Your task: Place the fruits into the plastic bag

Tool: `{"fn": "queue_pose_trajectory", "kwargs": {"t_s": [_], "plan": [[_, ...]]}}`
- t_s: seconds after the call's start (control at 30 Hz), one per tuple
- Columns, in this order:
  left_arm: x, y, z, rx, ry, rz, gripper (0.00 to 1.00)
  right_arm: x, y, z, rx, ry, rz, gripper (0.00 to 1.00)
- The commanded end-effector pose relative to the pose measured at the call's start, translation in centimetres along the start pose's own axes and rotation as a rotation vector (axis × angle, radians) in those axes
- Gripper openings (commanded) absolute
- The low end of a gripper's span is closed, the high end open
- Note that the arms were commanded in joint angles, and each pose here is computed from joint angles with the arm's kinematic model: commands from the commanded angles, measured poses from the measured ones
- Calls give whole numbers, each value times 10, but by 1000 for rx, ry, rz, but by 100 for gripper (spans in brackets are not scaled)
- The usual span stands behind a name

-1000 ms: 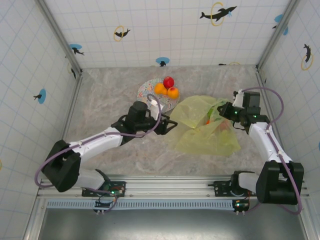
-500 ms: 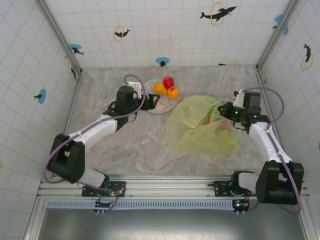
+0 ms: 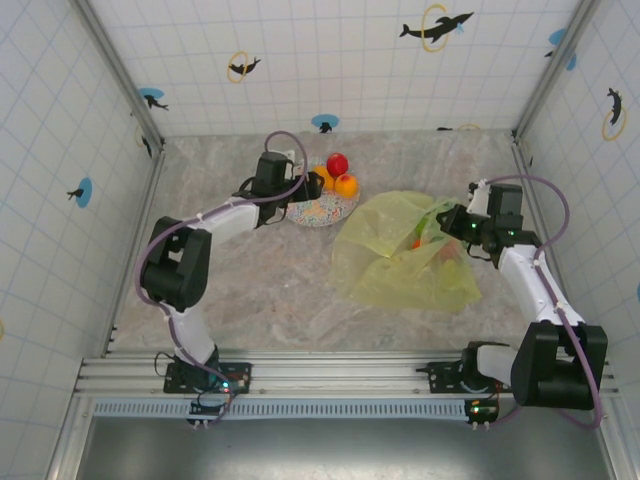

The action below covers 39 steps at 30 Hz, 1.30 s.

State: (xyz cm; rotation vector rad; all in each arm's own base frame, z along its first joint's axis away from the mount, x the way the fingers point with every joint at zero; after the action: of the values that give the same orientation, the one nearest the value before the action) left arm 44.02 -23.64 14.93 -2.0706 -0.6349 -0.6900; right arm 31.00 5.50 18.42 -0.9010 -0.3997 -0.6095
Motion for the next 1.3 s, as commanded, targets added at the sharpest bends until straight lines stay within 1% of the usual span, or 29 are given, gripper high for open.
{"fn": "queue_pose_trajectory", "kwargs": {"t_s": [0.0,0.03,0.17,0.33,0.5,0.67,1.03,1.1,1.27], "plan": [[9,12,3,7,-24,-5,91,-5,1,-1,12,-6,2,0],[17,13,18,31,-46,-20,92,-5,1,-1,12,-5,2,0],[22,31,26,37,-64,-11,94,-5,3,0,24,3,2,0],[22,56,35,44,-88,23,95,-5,4,7,47,1,-2,0],[22,79,35,9,-100,67,95,-6,7,14,63,-5,0,0],[17,94,34,-35,-122,100,94,-8,10,15,64,-9,7,0],[12,108,32,-76,-135,143,83,-9,12,15,60,-10,13,0],[-2,120,42,-60,-146,175,81,-10,12,15,60,-10,16,0],[-4,121,44,-57,-145,182,72,-10,12,15,57,-11,16,0]]}}
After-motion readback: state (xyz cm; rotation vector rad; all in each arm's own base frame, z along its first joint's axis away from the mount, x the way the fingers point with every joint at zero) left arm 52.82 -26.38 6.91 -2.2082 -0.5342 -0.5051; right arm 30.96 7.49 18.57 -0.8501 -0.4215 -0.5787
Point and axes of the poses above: each hand's point on the last joint's axis, 136 mm out from that joint toward the fingers, its own y axis out along the fingers, its own z axis along the line the jaws close on, x = y × z, the point moved 4 cm from there along -y, back along the fingers, and after that the axes turned 4 degrees about -y, right-handed, at the moved point
